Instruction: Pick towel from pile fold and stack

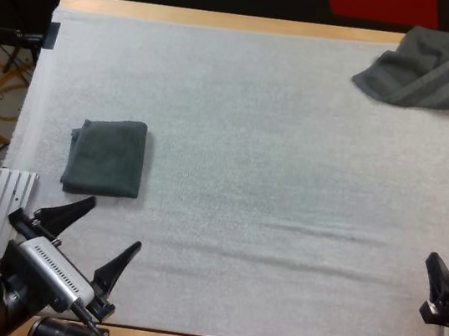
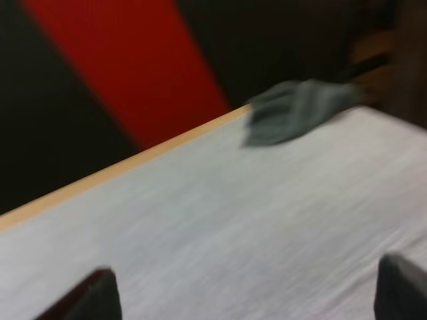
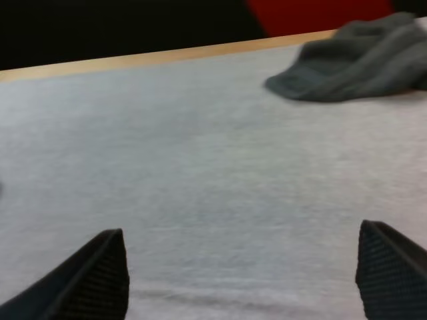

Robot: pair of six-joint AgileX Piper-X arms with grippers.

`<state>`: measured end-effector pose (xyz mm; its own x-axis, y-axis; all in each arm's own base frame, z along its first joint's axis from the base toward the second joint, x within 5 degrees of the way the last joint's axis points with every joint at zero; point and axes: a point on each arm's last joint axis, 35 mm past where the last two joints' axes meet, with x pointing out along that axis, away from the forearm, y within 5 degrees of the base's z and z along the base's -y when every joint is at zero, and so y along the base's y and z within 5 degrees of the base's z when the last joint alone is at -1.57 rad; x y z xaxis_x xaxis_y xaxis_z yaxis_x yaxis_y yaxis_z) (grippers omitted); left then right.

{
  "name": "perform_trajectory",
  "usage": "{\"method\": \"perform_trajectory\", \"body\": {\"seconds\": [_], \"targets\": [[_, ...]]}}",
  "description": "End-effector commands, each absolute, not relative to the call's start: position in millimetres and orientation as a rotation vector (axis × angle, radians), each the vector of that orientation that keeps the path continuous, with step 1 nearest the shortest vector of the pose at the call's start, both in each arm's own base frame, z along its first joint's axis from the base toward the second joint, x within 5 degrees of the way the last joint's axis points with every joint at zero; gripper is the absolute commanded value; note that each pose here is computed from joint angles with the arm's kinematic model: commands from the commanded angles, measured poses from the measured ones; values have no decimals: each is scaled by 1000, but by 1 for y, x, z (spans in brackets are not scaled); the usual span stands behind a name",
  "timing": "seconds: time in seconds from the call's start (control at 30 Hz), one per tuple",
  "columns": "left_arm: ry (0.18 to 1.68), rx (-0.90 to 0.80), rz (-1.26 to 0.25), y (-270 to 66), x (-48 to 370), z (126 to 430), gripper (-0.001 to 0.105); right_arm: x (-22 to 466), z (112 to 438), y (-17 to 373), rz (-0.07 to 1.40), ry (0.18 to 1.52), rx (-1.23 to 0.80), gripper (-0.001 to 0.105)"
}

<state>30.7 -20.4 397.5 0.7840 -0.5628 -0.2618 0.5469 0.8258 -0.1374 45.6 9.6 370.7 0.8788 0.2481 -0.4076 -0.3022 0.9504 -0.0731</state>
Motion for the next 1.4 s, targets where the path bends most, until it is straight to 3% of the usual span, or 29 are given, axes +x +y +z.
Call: {"method": "perform_trajectory", "body": {"seconds": [0.0,0.17,0.43,0.73,1.0,1.37], "targets": [[295,-65,-637,-22,31,402,74,46,376,11,332,386,-141,69],[306,-67,-660,-23,35,404,74,52,377,13,370,403,-129,69],[306,-67,-660,-23,35,404,74,96,377,11,251,453,-120,69],[306,-67,-660,-23,35,404,74,222,360,14,130,594,-128,69],[308,-68,-660,-23,35,404,74,351,316,8,-99,681,-154,69],[308,-68,-660,-23,35,404,74,459,246,-39,-312,763,134,69]]}}
